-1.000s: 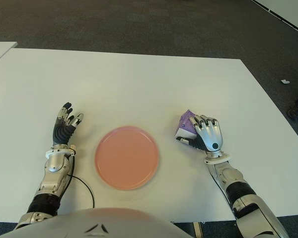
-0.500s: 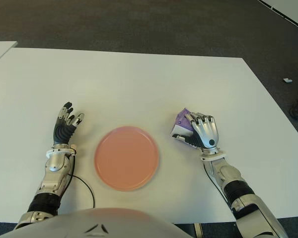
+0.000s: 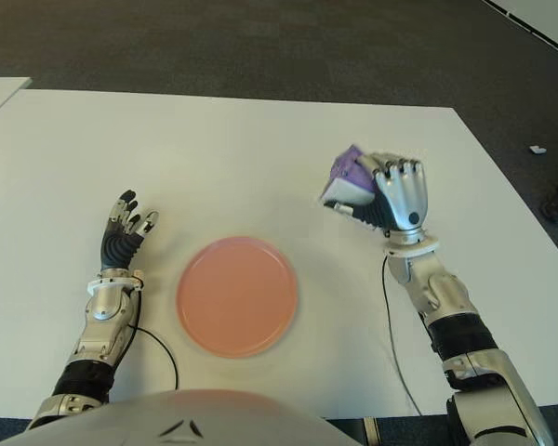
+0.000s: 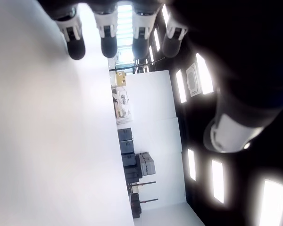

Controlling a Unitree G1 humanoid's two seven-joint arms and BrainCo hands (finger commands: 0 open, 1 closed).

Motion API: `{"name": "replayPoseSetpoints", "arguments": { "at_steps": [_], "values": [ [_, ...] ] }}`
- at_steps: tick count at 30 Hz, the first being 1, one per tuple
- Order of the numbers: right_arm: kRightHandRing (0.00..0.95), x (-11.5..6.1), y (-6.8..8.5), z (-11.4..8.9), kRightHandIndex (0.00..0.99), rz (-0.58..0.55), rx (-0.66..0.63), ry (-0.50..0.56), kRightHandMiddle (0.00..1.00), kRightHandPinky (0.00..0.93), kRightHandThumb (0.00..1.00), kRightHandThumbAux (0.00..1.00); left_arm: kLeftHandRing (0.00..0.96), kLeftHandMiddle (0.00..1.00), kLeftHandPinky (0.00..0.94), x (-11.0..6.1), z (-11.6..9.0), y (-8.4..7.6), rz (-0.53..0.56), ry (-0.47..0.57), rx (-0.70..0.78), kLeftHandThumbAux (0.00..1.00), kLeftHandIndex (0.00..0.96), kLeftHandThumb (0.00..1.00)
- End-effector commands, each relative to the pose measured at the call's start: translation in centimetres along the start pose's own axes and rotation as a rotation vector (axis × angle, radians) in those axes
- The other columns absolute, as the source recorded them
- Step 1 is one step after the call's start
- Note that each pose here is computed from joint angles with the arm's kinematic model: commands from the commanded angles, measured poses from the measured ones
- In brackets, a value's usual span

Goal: Put the tissue paper into the plate.

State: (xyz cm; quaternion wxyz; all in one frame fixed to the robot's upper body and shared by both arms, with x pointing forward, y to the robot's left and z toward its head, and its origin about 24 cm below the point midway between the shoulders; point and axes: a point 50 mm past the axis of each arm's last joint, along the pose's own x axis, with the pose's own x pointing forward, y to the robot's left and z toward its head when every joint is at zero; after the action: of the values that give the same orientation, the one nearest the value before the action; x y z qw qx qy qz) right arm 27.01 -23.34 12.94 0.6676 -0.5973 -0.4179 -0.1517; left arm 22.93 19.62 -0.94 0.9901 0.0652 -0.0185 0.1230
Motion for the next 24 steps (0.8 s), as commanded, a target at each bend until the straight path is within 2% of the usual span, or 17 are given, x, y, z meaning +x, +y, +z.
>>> {"name": "replayPoseSetpoints", "arguments": {
  "at_steps": [1, 5, 8, 11, 24],
  "values": [
    [0.858, 1.5, -1.2, 0.6, 0.439, -0.061, 0.033, 0.002, 0.864, 0.855, 0.738, 0.71, 0.015, 0.028, 0.046, -0.6, -1.0, -0.1, 0.01, 0.052, 0.003, 0.611, 0.015, 0.112],
    [0.856, 2.9, -2.4, 1.5, 0.439, -0.108, 0.059, -0.026, 0.862, 0.854, 0.737, 0.71, 0.018, 0.03, 0.05, -0.6, -0.8, -0.2, 0.013, 0.04, 0.0, 0.615, 0.018, 0.113],
    [0.856, 3.4, -2.6, 1.9, 0.439, -0.122, 0.081, -0.033, 0.86, 0.852, 0.737, 0.711, 0.019, 0.031, 0.052, -0.7, -0.8, -0.2, 0.014, 0.036, -0.001, 0.617, 0.022, 0.111],
    [0.856, 4.5, -2.7, 3.1, 0.44, -0.184, 0.138, -0.068, 0.859, 0.85, 0.738, 0.71, 0.022, 0.032, 0.055, -0.7, -0.8, -0.3, 0.016, 0.03, 0.001, 0.618, 0.025, 0.108],
    [0.86, 4.9, -2.3, 6.1, 0.44, -0.248, 0.361, -0.121, 0.868, 0.851, 0.74, 0.711, 0.019, 0.03, 0.049, -0.9, -0.8, -0.4, 0.017, 0.024, 0.007, 0.609, 0.026, 0.097]
  ]
}}
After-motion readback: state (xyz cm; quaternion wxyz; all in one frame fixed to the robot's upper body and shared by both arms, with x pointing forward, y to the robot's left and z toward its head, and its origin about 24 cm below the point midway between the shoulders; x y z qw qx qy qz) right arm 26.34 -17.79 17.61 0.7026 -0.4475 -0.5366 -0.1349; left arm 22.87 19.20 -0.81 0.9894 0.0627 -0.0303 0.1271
